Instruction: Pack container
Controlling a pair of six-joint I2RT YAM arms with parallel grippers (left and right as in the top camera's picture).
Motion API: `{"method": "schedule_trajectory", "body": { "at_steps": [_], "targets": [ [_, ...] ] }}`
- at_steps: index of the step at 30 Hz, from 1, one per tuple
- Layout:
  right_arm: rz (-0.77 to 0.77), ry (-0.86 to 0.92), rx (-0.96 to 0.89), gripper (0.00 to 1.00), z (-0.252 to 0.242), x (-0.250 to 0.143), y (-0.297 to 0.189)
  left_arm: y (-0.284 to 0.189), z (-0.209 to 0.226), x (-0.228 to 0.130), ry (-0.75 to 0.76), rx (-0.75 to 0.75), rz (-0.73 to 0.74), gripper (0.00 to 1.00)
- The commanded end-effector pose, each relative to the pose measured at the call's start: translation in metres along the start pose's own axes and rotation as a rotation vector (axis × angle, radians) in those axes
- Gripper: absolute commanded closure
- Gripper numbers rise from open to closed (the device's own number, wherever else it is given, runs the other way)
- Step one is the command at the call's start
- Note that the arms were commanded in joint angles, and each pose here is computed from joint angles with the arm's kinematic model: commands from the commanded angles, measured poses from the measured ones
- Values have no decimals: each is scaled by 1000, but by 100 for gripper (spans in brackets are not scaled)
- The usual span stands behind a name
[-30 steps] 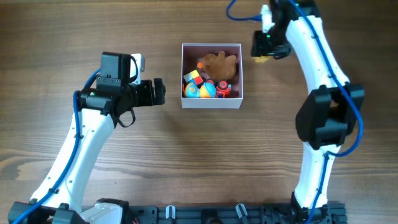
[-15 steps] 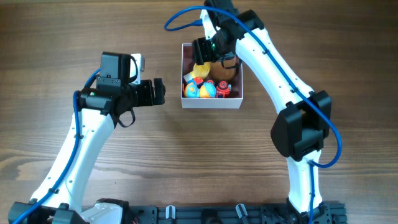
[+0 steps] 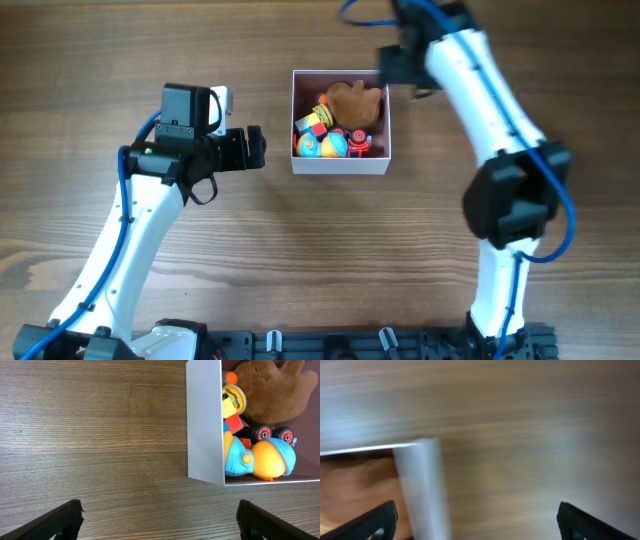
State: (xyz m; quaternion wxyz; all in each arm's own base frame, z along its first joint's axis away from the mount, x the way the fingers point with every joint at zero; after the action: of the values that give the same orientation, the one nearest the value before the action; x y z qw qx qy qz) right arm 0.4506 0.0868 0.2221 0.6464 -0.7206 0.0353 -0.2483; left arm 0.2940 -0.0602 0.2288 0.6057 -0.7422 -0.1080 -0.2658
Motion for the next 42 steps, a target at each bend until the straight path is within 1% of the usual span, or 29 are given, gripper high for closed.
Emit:
{"method": "schedule_trajectory", "body": {
  "at_steps": [1, 3, 5, 9, 11, 13, 14, 16, 17, 18, 20, 21, 23, 24, 26, 27, 28, 31, 33, 35, 37, 38, 42],
  "targets": [
    [-50, 160, -36, 0, -68, 26, -40, 0, 1, -1, 9, 1, -1, 0],
    [-66, 210, 27, 0, -95, 29, -71, 0, 1, -1, 9, 1, -1, 0],
    [-107, 215, 92, 0, -112, 25, -106, 0, 1, -1, 8, 1, -1, 0],
    [-214, 219, 137, 0, -149, -9, -186, 0, 1, -1, 8, 1, -1, 0],
    [-247, 225, 148, 0, -162, -33, -208, 0, 1, -1, 9, 1, -1, 0],
    [-261, 230, 156, 0, -169, -49, -209, 0, 1, -1, 9, 1, -1, 0],
    [-296, 235, 177, 0, -177, -73, -201, 0, 1, -1, 8, 1, -1, 0],
    [-368, 241, 211, 0, -183, -90, -198, 0, 1, -1, 9, 1, -1, 0],
    [-437, 228, 277, 0, -185, -104, -198, 0, 1, -1, 9, 1, -1, 0],
    [-523, 133, 415, 0, -183, -120, -201, 0, 1, -1, 9, 1, -1, 0],
    [-630, -25, 574, 0, -182, -148, -205, 0, 1, -1, 9, 1, -1, 0],
    [-660, -31, 586, 0, -186, -160, -203, 0, 1, -1, 9, 1, -1, 0],
    [-674, -8, 601, 0, -192, -179, -198, 0, 1, -1, 9, 1, -1, 0],
    [-653, 25, 609, 0, -194, -186, -195, 0, 1, -1, 9, 1, -1, 0],
    [-559, 97, 606, 0, -197, -196, -187, 0, 1, -1, 9, 1, -1, 0],
    [-511, 144, 600, 0, -198, -200, -183, 0, 1, -1, 8, 1, -1, 0],
    [-486, 150, 589, 0, -198, -201, -180, 0, 1, -1, 9, 1, -1, 0],
    [-448, 126, 507, 0, -201, -202, -170, 0, 1, -1, 9, 1, -1, 0],
    [-468, 134, 450, 0, -203, -197, -167, 0, 1, -1, 9, 1, -1, 0],
    [-509, 34, 453, 0, -199, -192, -169, 0, 1, -1, 9, 1, -1, 0],
    [-549, -164, 502, 0, -192, -190, -172, 0, 1, -1, 9, 1, -1, 0],
    [-553, -229, 522, 0, -189, -191, -173, 0, 1, -1, 9, 1, -1, 0],
    [-568, -223, 542, 0, -187, -188, -171, 0, 1, -1, 9, 1, -1, 0]
  ]
}}
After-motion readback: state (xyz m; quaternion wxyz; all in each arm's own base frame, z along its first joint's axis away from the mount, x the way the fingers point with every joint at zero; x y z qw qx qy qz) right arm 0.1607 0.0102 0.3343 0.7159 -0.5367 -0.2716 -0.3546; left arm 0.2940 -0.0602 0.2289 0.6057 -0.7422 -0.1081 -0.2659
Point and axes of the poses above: each gripper's point midway between its finger pads, its own y axis out along the fingers, its own z axis along the line the jaws close on, x = y × z, the point moved 10 cm from there along -y, back along the fingers, and after that the axes turned 15 degrees about y, right-handed, at the moved point
